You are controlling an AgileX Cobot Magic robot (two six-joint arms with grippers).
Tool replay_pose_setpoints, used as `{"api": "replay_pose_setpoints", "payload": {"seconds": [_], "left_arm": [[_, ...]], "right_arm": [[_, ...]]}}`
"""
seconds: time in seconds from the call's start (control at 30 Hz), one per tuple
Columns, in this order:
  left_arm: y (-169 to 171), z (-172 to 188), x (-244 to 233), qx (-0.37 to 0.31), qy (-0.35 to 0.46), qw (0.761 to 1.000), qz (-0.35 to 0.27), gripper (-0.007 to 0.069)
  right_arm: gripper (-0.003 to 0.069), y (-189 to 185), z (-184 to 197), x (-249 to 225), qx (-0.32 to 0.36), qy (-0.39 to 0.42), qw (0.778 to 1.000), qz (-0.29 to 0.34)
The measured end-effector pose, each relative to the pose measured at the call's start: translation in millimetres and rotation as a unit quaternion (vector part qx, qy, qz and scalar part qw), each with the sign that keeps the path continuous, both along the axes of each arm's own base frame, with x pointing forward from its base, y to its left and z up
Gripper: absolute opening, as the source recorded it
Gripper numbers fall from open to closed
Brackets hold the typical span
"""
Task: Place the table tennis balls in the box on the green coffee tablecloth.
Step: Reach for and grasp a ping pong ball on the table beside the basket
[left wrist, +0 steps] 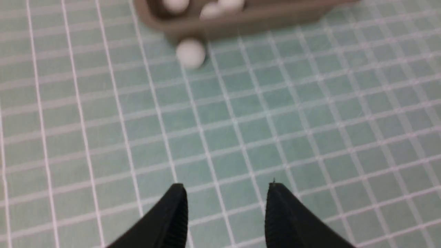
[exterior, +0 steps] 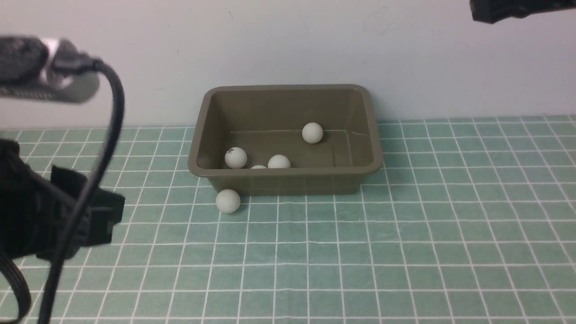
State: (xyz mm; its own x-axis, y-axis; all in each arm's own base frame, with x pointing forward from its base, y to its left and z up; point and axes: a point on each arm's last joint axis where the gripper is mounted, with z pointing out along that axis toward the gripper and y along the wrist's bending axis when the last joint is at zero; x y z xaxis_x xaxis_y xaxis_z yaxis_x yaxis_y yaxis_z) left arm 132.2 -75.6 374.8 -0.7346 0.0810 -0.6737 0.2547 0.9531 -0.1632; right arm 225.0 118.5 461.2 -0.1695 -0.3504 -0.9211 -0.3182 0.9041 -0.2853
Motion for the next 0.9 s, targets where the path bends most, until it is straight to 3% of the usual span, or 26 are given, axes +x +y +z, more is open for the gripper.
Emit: {"api": "replay_pose_setpoints", "payload": {"seconds": [0.17, 0.47, 0.73, 0.9], "left_arm": [[-5, -42, 5, 0.014, 0.036, 0.999, -0.003, 0.0288], [-31, -103, 36, -0.033, -0.016, 0.999, -0.026, 0.0288], [-53, -144, 83, 0.019, -0.072, 0.994, -0.083, 0.0288], [-42, -161, 107, -0.001, -0.070, 0.997, -0.037, 0.0288]], "right_arm": [[0.0261, 0, 0, 0, 0.000, 0.000, 1.000, 0.000], [0.0261, 1, -1, 0, 0.010, 0.006, 1.000, 0.003], [0.0261, 1, -1, -1, 0.011, 0.007, 1.000, 0.004], [0.0261, 1, -1, -1, 0.011, 0.007, 1.000, 0.004]]}}
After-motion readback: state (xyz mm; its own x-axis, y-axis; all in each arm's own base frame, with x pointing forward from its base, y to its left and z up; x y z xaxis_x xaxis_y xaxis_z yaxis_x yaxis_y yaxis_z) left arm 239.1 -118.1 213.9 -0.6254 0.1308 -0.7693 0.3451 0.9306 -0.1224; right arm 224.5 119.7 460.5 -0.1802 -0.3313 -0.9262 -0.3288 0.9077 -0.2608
